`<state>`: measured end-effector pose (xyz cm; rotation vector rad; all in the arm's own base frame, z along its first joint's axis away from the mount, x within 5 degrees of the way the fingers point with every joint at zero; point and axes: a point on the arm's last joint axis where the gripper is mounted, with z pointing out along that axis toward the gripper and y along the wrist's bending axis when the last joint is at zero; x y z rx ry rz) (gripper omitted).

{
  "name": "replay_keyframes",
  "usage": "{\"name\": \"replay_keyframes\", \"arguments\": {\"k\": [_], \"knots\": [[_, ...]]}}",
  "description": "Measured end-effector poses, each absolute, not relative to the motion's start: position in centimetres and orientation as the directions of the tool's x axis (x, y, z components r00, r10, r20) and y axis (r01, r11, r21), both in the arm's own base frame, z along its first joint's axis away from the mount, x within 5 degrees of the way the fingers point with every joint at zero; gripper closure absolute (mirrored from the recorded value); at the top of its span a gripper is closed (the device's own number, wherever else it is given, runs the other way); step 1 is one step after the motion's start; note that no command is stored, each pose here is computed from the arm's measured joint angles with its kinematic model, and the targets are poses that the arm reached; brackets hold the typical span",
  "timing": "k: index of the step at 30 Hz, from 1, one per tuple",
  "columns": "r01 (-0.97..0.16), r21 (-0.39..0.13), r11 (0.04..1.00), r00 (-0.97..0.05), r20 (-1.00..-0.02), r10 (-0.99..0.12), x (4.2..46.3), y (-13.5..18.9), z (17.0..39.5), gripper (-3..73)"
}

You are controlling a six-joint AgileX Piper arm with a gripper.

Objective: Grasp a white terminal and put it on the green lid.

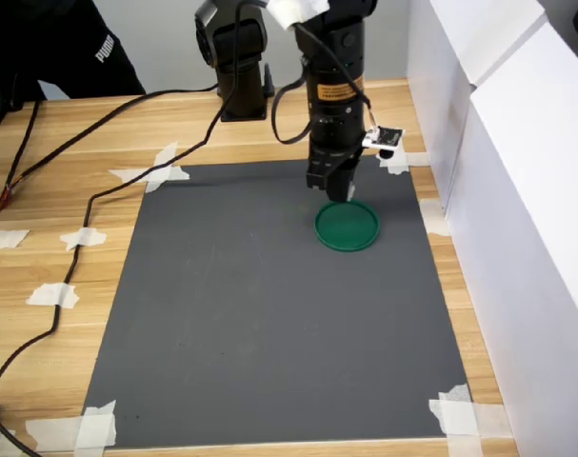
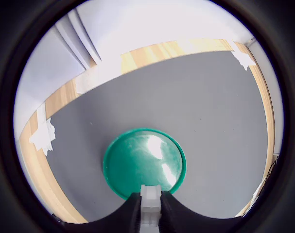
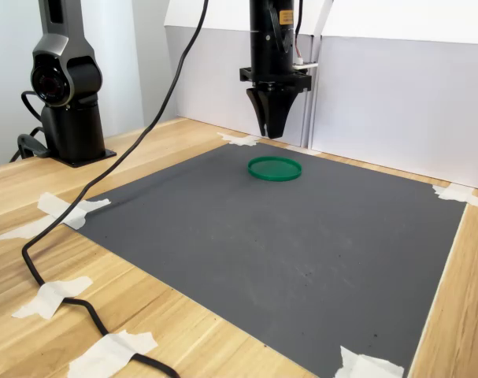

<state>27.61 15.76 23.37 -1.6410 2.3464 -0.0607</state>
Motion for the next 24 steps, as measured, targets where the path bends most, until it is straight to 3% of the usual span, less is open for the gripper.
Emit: {"name": "replay_keyframes", "arguments": {"k": [9, 14, 24], "knots": [[-0.923, -0.172, 0.345, -0.317, -0.168, -0.933, 28.1, 16.1, 21.8, 59.8], [-0.938, -0.154, 0.311, -0.291, -0.136, -0.947, 28.5, 16.3, 20.4, 54.5], [-0.939, -0.160, 0.306, -0.285, -0.141, -0.948, 28.8, 16.5, 19.9, 17.7]]}}
